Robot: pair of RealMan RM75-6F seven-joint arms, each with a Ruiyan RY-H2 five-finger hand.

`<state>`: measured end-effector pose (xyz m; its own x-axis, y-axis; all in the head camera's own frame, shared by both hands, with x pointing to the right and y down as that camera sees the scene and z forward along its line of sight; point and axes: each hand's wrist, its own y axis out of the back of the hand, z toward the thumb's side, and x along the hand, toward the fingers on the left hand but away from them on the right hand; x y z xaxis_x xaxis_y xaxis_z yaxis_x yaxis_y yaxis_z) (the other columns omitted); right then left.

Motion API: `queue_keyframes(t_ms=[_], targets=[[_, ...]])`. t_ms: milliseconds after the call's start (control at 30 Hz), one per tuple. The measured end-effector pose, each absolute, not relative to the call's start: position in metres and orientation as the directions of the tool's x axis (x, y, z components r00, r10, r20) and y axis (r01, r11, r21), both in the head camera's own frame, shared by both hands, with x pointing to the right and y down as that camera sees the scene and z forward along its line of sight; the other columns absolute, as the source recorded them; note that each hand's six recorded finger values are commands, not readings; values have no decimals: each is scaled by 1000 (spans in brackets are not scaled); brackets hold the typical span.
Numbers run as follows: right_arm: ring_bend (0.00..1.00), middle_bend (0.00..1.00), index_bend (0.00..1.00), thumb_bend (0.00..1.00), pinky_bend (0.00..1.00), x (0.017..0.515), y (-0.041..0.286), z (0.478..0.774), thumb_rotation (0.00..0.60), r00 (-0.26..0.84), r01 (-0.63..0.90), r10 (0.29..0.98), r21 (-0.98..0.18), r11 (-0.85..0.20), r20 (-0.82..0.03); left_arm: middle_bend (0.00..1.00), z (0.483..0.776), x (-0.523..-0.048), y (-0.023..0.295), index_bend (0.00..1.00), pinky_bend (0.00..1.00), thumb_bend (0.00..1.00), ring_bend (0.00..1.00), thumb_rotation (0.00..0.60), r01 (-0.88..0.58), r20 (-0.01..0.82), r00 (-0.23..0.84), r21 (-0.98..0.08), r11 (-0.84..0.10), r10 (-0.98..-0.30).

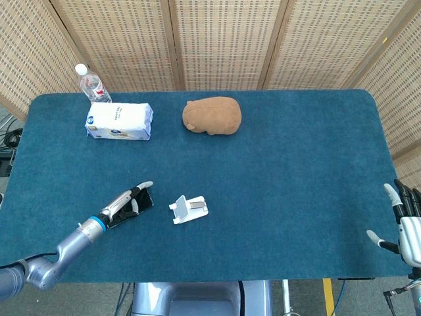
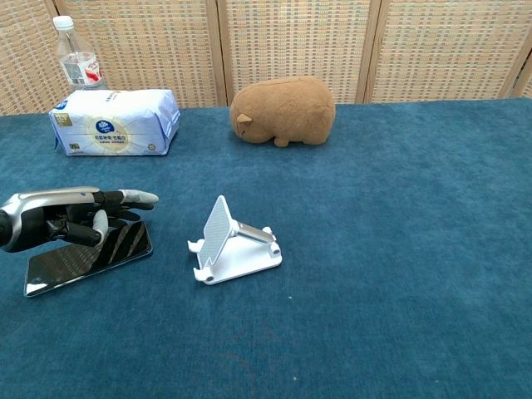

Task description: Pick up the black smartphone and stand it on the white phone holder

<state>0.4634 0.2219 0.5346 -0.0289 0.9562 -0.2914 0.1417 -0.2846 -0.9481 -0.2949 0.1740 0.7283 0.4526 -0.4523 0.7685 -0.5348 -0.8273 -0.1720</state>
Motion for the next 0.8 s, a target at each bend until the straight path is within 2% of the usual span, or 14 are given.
queue_keyframes(t_ms=[300, 367, 433, 500, 533, 600, 633, 800], targets=[[0, 0, 0, 105, 0, 464, 222, 534, 600, -30, 142, 956, -948, -284, -291, 0, 714, -278, 191, 0, 0, 1000, 0, 600, -469, 750, 525, -139, -872, -402], [0, 0, 0, 105, 0, 464, 222, 534, 600, -30, 143, 956, -948, -283, -290, 0, 710, -277, 194, 0, 0, 955, 0, 600, -454, 747, 535, -139, -880, -395], [0, 0, 0, 105, 0, 464, 222, 534, 600, -31, 144, 957, -948, -283, -290, 0, 707, -278, 194, 0, 0, 817, 0, 600, -442, 741, 541, -152, -884, -398], [0, 0, 0, 105, 0, 464, 222, 534, 600, -31, 145, 957, -948, -282, -289, 0, 703, -280, 193, 0, 0, 504, 0, 600, -432, 732, 541, -181, -883, -414], [0, 0, 0, 105, 0, 464, 222, 534, 600, -31, 145, 957, -949, -282, -289, 0, 702, -282, 191, 0, 0, 379, 0, 600, -427, 728, 539, -199, -882, -424], [0, 0, 0, 105, 0, 464, 222, 534, 600, -30, 145, 957, -948, -282, -289, 0, 699, -286, 188, 0, 0, 272, 0, 600, -404, 718, 531, -253, -879, -451], [0, 0, 0, 105, 0, 464, 222, 534, 600, -29, 144, 957, -948, -282, -289, 0, 698, -288, 187, 0, 0, 249, 0, 600, -391, 714, 526, -280, -877, -463], [0, 0, 0, 105, 0, 463, 223, 534, 600, -25, 142, 957, -949, -283, -289, 0, 692, -297, 180, 0, 0, 216, 0, 600, -283, 697, 476, -456, -844, -536]])
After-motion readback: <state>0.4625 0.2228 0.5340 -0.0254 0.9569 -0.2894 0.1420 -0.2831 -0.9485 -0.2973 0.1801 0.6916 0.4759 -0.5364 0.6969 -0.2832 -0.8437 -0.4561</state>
